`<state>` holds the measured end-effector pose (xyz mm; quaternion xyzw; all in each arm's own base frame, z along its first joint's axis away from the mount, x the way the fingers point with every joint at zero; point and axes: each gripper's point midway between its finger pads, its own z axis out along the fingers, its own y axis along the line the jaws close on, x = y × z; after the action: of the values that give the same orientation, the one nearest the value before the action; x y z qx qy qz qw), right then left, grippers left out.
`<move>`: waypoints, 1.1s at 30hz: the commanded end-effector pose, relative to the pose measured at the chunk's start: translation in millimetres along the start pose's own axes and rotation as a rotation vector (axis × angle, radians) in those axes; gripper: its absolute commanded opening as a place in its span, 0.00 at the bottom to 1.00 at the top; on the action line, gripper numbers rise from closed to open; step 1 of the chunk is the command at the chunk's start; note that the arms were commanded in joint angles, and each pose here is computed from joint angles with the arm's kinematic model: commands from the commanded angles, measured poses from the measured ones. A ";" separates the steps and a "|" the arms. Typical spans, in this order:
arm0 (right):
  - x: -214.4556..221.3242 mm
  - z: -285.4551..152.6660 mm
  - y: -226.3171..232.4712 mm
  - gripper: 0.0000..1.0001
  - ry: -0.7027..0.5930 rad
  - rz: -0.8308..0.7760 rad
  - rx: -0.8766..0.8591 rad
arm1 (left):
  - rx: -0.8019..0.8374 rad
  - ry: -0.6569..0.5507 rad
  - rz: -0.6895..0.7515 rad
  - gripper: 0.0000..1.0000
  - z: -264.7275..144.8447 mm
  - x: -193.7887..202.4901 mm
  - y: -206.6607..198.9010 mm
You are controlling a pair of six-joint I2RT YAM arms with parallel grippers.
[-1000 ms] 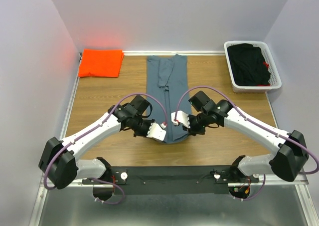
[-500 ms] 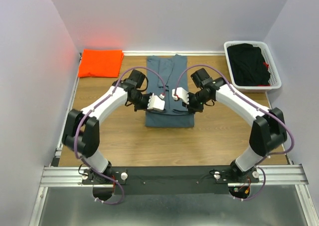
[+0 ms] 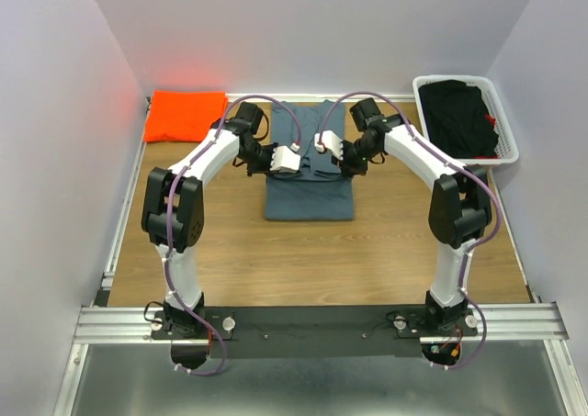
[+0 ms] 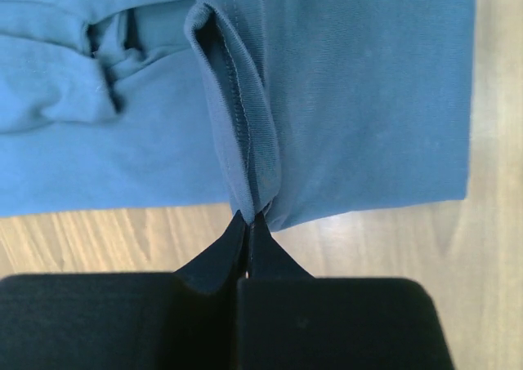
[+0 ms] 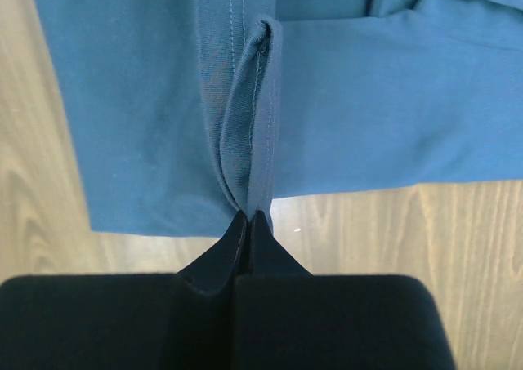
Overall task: Fold and stack the t-shirts
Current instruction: Fold the folded rectangular tshirt in 1/3 of the way
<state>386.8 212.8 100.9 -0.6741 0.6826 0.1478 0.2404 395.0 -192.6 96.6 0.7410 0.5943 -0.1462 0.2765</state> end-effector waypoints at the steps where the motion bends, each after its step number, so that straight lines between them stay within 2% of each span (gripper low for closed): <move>1: 0.9 7.3 -19.3 0.00 -0.019 -0.013 -0.005 | 0.002 -0.006 0.006 0.00 -0.7 5.3 14.5; 5: 5.7 13.4 -33.4 0.01 -0.013 -0.013 0.006 | -0.019 0.009 0.014 0.00 -0.4 10.8 35.4; 20: 19.5 28.0 -69.2 0.01 0.005 0.002 0.041 | -0.048 0.023 -0.014 0.00 18.8 25.8 63.3; 21: 19.0 29.5 -73.2 0.03 0.009 0.004 0.049 | -0.050 0.029 -0.018 0.00 20.7 28.9 64.8; 22: 19.8 28.9 -75.0 0.12 0.013 0.021 0.055 | -0.056 0.031 -0.021 0.00 20.8 29.2 66.8; 23: 15.5 25.3 -82.9 0.17 0.006 0.021 0.077 | -0.070 0.031 -0.029 0.10 18.1 28.9 70.7; 24: 13.6 23.3 -87.0 0.25 0.006 0.026 0.089 | -0.083 0.029 -0.032 0.16 16.3 28.9 74.9; 25: 13.3 20.9 -90.8 0.40 0.002 0.047 0.101 | -0.103 0.014 -0.033 0.24 10.9 24.7 81.5; 26: 10.7 16.2 -96.6 0.45 -0.006 0.054 0.120 | -0.117 0.001 -0.045 0.28 7.3 21.3 85.8; 29: -4.0 -11.2 -121.6 0.56 -0.059 0.104 0.202 | -0.174 -0.032 -0.098 0.36 -14.9 16.3 99.2; 30: -10.2 -27.1 -132.1 0.58 -0.089 0.137 0.241 | -0.216 -0.058 -0.133 0.40 -29.8 13.1 106.1; 33: -22.1 -52.3 -135.1 0.61 -0.150 0.193 0.271 | -0.290 -0.123 -0.185 0.43 -62.7 0.8 115.1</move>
<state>506.4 205.6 132.4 -0.6089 0.7155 0.1092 0.3247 492.1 -180.3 110.4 0.6807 0.6427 -0.1177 0.3313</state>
